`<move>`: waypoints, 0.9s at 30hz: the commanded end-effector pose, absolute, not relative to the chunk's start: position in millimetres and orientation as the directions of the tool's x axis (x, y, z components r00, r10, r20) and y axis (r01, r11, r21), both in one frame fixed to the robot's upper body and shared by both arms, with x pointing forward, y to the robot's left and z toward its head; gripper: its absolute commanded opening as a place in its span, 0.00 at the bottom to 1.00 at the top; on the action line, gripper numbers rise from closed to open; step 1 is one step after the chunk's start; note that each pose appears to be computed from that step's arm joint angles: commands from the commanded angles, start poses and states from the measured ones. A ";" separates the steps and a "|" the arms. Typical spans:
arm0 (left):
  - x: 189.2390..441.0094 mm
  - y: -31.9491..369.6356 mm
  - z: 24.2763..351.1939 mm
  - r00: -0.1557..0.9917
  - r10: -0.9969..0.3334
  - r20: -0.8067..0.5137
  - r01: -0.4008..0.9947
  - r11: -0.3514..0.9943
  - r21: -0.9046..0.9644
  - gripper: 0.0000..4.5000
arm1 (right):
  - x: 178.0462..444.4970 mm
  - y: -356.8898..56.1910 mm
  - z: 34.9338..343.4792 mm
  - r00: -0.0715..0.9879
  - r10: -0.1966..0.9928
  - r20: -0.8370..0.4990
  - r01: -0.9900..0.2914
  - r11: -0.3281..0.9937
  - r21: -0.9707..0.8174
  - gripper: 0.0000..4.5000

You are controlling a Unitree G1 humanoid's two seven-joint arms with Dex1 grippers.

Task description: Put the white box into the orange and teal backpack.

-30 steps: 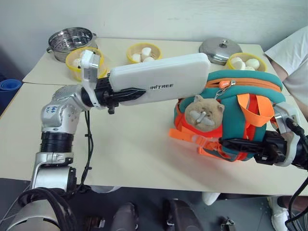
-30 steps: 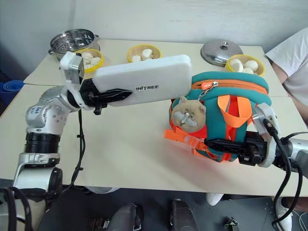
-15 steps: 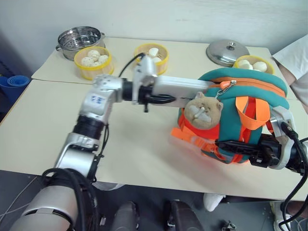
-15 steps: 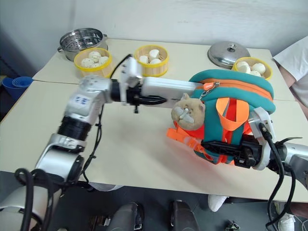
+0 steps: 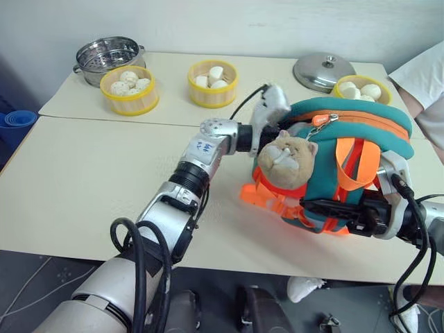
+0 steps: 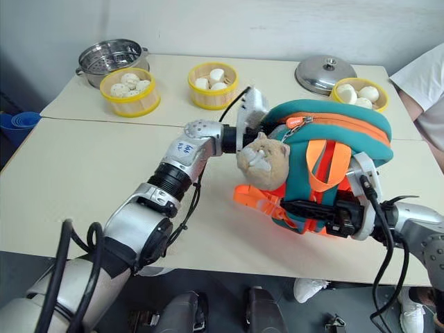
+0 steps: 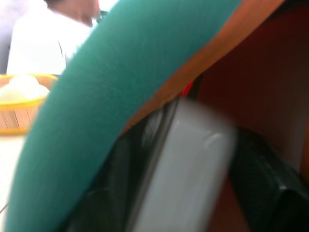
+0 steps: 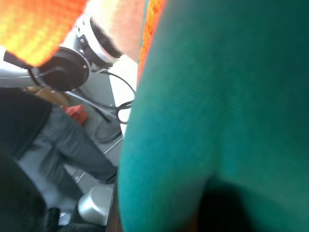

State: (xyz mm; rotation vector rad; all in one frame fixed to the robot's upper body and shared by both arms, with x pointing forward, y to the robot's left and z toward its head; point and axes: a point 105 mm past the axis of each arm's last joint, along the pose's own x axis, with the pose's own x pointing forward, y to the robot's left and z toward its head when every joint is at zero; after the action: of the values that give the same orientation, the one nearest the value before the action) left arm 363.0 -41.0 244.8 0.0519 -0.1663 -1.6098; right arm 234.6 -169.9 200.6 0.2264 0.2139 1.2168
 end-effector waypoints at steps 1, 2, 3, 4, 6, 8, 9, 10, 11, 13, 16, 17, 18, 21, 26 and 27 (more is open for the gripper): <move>349.8 8.1 257.7 -0.164 -0.977 0.134 0.971 -0.136 0.197 0.94 | 237.7 -172.0 200.6 0.385 0.923 -0.013 -0.892 0.376 0.251 0.00; 349.6 22.0 255.4 -0.160 -0.980 0.119 0.969 -0.133 0.208 0.94 | 238.7 -171.3 199.5 0.393 0.920 -0.007 -0.890 0.382 0.250 0.00; 348.4 38.6 250.8 -0.154 -0.985 0.079 0.967 -0.134 0.219 0.94 | 241.4 -170.7 198.3 0.410 0.912 0.000 -0.886 0.398 0.240 0.00; 345.9 52.0 247.2 -0.154 -0.987 0.042 0.962 -0.140 0.233 0.94 | 243.7 -170.0 197.3 0.421 0.907 0.007 -0.883 0.409 0.232 0.00; 337.3 68.1 246.0 -0.161 -0.987 0.002 0.952 -0.155 0.263 0.94 | 246.7 -168.7 196.4 0.432 0.902 0.015 -0.881 0.418 0.221 0.00; 328.6 71.4 248.1 -0.171 -0.985 -0.003 0.942 -0.164 0.293 0.94 | 249.1 -168.5 196.5 0.439 0.898 0.022 -0.880 0.425 0.213 0.00; 322.1 68.2 250.2 -0.175 -0.985 0.013 0.937 -0.162 0.311 0.94 | 250.9 -168.0 196.3 0.442 0.897 0.024 -0.879 0.427 0.210 0.00; 317.1 65.0 251.6 -0.174 -0.984 0.028 0.935 -0.157 0.317 0.94 | 252.0 -167.5 196.0 0.442 0.896 0.025 -0.879 0.428 0.208 0.00; 313.5 62.6 252.6 -0.172 -0.984 0.039 0.936 -0.151 0.319 0.94 | 252.9 -167.4 195.8 0.443 0.896 0.026 -0.880 0.429 0.206 0.00; 304.9 49.2 252.7 -0.174 -0.981 0.085 0.941 -0.140 0.307 0.94 | 252.8 -165.5 194.6 0.433 0.901 0.018 -0.884 0.420 0.206 0.00; 300.8 32.3 252.0 -0.142 -0.981 0.135 0.951 -0.098 0.292 0.94 | 251.5 -163.9 194.3 0.422 0.907 0.014 -0.887 0.409 0.212 0.00; 302.0 25.7 250.1 -0.123 -0.982 0.146 0.955 -0.077 0.285 0.94 | 250.7 -163.8 194.3 0.418 0.908 0.012 -0.888 0.406 0.215 0.00; 303.3 20.5 248.8 -0.106 -0.983 0.153 0.957 -0.059 0.283 0.94 | 250.1 -163.6 194.4 0.416 0.909 0.010 -0.889 0.404 0.216 0.00; 301.7 7.2 251.3 -0.099 -0.973 0.207 0.962 -0.041 0.270 0.94 | 248.6 -163.2 194.6 0.411 0.912 0.007 -0.890 0.400 0.219 0.00; 293.7 5.6 245.9 -0.132 -0.976 0.175 0.955 -0.077 0.288 0.68 | 246.4 -163.7 195.6 0.416 0.909 0.010 -0.888 0.404 0.219 0.00; 298.0 9.6 244.5 -0.106 -0.981 0.162 0.958 -0.057 0.283 0.60 | 246.4 -164.1 195.9 0.420 0.907 0.013 -0.887 0.408 0.219 0.00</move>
State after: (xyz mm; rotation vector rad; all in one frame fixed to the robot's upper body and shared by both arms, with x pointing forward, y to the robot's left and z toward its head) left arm 300.1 7.1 238.4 0.0402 -0.3359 -1.6436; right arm 251.2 -165.7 189.2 0.2112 0.1375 1.1168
